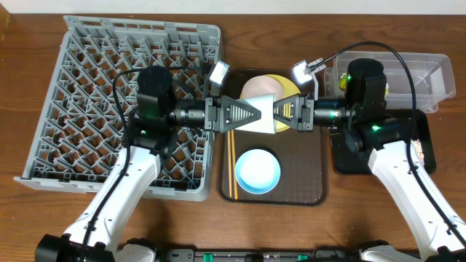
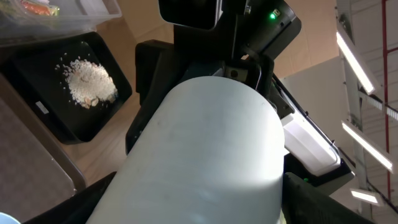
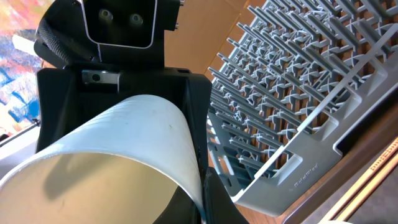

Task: Sort waste into correct bins and load items into the dishwasher
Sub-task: 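Hand the white cup from the right gripper to the left gripper, then place the white cup upright in the dish rack with the left gripper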

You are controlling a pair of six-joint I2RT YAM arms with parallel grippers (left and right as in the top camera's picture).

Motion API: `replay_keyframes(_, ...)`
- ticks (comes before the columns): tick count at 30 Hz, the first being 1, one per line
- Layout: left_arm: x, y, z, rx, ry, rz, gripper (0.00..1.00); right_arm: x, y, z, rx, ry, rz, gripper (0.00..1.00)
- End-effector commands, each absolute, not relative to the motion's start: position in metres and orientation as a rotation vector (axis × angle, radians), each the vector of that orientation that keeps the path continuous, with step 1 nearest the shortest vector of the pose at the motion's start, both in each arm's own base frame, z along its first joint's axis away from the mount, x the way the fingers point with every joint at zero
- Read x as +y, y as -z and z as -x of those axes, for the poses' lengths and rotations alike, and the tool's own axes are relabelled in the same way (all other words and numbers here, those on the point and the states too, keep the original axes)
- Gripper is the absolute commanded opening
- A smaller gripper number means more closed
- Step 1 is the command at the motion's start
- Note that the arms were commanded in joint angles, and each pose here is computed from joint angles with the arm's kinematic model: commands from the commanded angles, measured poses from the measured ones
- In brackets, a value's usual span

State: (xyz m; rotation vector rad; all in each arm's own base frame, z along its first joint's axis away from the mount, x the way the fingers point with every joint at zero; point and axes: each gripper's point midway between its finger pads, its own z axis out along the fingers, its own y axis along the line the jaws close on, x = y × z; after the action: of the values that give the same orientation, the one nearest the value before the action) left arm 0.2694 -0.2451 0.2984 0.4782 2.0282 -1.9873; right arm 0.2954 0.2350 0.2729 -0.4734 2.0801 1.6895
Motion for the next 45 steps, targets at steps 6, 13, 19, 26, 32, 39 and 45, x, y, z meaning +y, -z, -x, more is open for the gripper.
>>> replay_keyframes(6,-0.247,-0.307,-0.265,2.007,1.992,-0.519,0.64,0.238,-0.275,-0.295,2.082,-1.683,0.472,0.01)
replay_keyframes(13,-0.246,-0.307,-0.266,1.954,1.944,-0.59,0.42,0.238,-0.275,-0.295,2.084,-1.684,0.471,0.2)
replay_keyframes(19,-0.245,-0.306,-0.271,1.855,1.83,-0.688,0.23,0.237,-0.268,-0.292,2.104,-1.671,0.487,0.26)
replay_keyframes(26,-0.22,-0.29,-0.308,1.879,1.65,-0.532,0.06,0.222,-0.26,-0.298,2.124,-1.635,0.448,0.31)
replay_keyframes(32,-0.176,-0.254,-0.344,2.003,1.425,-0.295,0.06,0.198,-0.26,-0.315,2.107,-1.583,0.373,0.34)
replay_keyframes(39,-0.096,-0.204,-0.358,2.24,1.025,0.044,0.06,0.175,-0.237,-0.326,2.173,-1.424,0.313,0.31)
replay_keyframes(45,-0.024,-0.2,-0.33,2.405,0.598,0.348,0.06,0.149,-0.184,-0.324,2.414,-1.098,0.221,0.31)
